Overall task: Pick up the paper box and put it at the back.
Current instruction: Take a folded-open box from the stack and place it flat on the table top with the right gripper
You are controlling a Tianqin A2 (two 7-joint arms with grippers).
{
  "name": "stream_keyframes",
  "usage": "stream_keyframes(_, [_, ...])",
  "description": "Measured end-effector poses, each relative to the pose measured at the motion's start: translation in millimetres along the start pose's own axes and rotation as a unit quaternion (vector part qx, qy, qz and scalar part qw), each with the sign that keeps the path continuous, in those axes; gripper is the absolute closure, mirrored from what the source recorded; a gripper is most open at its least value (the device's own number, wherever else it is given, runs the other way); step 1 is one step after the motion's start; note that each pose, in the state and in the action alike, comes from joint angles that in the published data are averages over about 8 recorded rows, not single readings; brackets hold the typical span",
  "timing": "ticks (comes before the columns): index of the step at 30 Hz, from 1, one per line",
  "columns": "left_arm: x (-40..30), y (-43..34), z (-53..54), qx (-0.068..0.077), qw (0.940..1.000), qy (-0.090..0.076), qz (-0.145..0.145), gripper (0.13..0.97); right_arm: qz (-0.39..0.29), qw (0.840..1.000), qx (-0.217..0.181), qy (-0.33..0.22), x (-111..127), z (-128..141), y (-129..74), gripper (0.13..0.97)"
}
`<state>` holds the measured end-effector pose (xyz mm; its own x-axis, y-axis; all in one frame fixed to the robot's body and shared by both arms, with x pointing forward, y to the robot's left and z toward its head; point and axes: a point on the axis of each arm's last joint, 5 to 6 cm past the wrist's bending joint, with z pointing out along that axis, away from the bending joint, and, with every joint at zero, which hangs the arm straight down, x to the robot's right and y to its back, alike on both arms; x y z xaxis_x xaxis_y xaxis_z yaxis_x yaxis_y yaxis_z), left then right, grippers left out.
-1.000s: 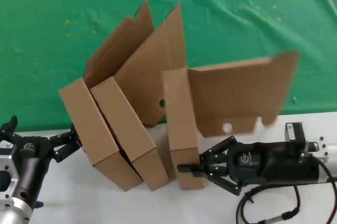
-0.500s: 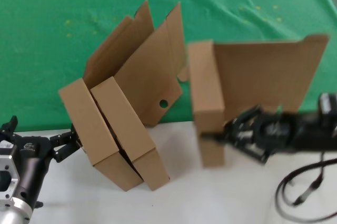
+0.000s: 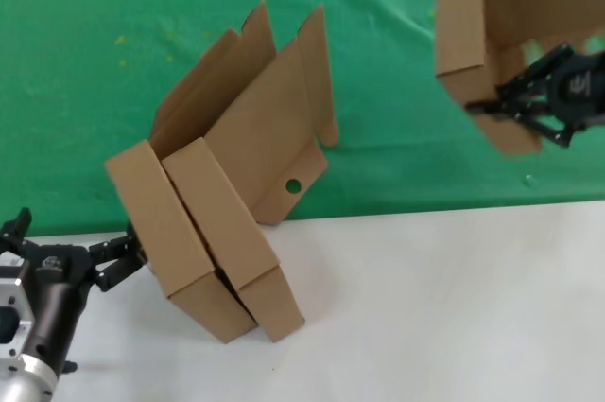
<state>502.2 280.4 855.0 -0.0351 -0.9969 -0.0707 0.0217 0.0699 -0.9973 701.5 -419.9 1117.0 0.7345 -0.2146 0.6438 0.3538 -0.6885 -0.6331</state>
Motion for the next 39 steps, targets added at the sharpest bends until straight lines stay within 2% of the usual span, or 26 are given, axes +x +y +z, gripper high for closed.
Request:
stream_keyframes(4, [0.0,0.0,0.0,0.0,1.0,0.0,0.0,0.132,-0.029,0.993,-0.111,0.016,17,4,0,0.942])
stream_keyframes(9, [0.0,0.0,0.0,0.0,1.0,0.0,0.0,0.132,-0.081,0.964,-0.254,0.006,24,16,4,0.942])
stream_keyframes(12, [0.0,0.0,0.0,0.0,1.0,0.0,0.0,0.132,-0.11,0.943,-0.313,-0.006,24,25,5,0.942])
stream_keyframes(15, [0.0,0.0,0.0,0.0,1.0,0.0,0.0,0.132,-0.131,0.928,-0.348,-0.017,23,37,4,0.942])
stream_keyframes(18, [0.0,0.0,0.0,0.0,1.0,0.0,0.0,0.132,-0.143,0.92,-0.365,-0.023,21,49,2,0.942])
stream_keyframes(22, [0.0,0.0,0.0,0.0,1.0,0.0,0.0,0.132,-0.15,0.916,-0.372,-0.024,17,65,-1,0.942])
stream_keyframes(32, [0.0,0.0,0.0,0.0,1.0,0.0,0.0,0.132,-0.128,0.925,-0.358,-0.013,8,95,-7,0.942])
stream_keyframes(39, [0.0,0.0,0.0,0.0,1.0,0.0,0.0,0.132,-0.113,0.929,-0.353,-0.007,4,104,-7,0.94])
